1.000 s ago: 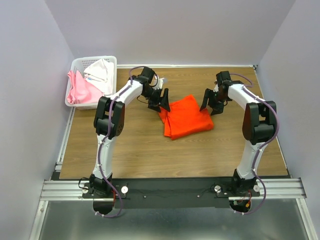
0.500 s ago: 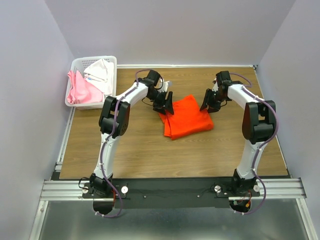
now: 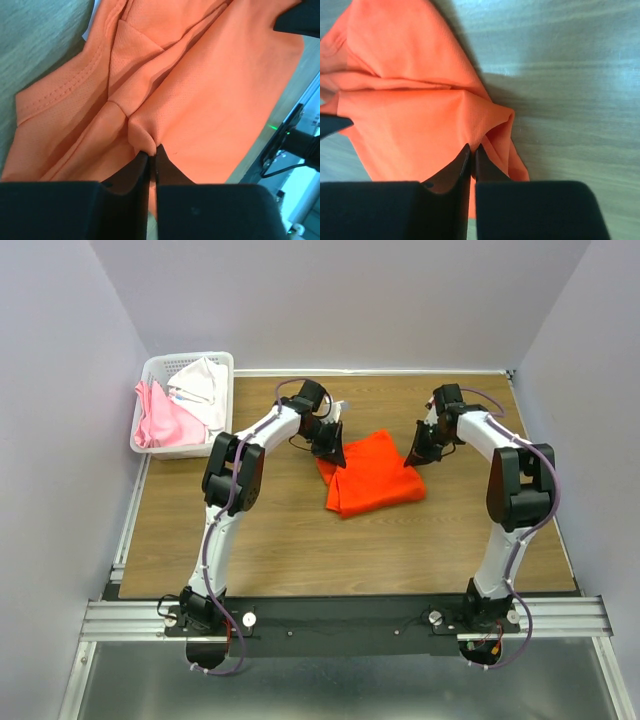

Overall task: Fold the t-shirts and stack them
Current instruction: Fold the tshirt

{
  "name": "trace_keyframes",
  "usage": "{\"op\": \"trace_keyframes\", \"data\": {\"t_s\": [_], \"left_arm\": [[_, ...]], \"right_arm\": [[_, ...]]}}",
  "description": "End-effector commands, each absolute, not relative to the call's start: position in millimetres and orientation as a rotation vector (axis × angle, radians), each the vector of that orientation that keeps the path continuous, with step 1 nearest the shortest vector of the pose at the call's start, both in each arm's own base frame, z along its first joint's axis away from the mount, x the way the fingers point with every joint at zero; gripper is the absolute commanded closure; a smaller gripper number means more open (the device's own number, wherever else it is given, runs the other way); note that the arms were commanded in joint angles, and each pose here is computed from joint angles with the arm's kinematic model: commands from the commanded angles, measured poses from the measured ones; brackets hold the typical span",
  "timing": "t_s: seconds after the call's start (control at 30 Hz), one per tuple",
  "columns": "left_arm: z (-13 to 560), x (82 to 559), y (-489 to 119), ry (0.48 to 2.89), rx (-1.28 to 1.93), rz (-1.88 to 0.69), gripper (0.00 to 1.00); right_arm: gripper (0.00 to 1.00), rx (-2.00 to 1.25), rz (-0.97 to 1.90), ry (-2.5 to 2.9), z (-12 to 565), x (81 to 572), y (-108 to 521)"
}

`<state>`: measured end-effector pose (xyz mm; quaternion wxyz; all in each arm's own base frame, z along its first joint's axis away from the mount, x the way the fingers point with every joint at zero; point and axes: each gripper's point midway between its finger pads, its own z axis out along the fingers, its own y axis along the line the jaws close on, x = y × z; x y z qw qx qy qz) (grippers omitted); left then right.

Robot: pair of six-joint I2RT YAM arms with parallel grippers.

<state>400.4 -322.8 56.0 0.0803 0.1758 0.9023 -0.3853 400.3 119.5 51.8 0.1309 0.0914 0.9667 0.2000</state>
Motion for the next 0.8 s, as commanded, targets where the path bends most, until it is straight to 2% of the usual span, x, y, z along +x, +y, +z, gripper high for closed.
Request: {"op": "trace_keyframes", "data": {"t_s": [0.0,0.2,0.43,0.77], "left_arm": [[72,407,-329,2.625,0.561,-1.155,1.0],[114,408,-321,2.517,0.529,-1.15,1.0],[143,401,-299,2.445,0.421,-1.179,1.0],[144,392,-282,2.446,0.377,-1.198,1.0]], "right_arm": [[0.92,0.234,0.633,2.751,77,394,125],[1.0,0.218,0.644,2.678,107,393,126],[1.0,0.161,0.682,2.582,141,407,131],[1.0,0.01,0.736,2.54,146,432,160]]}}
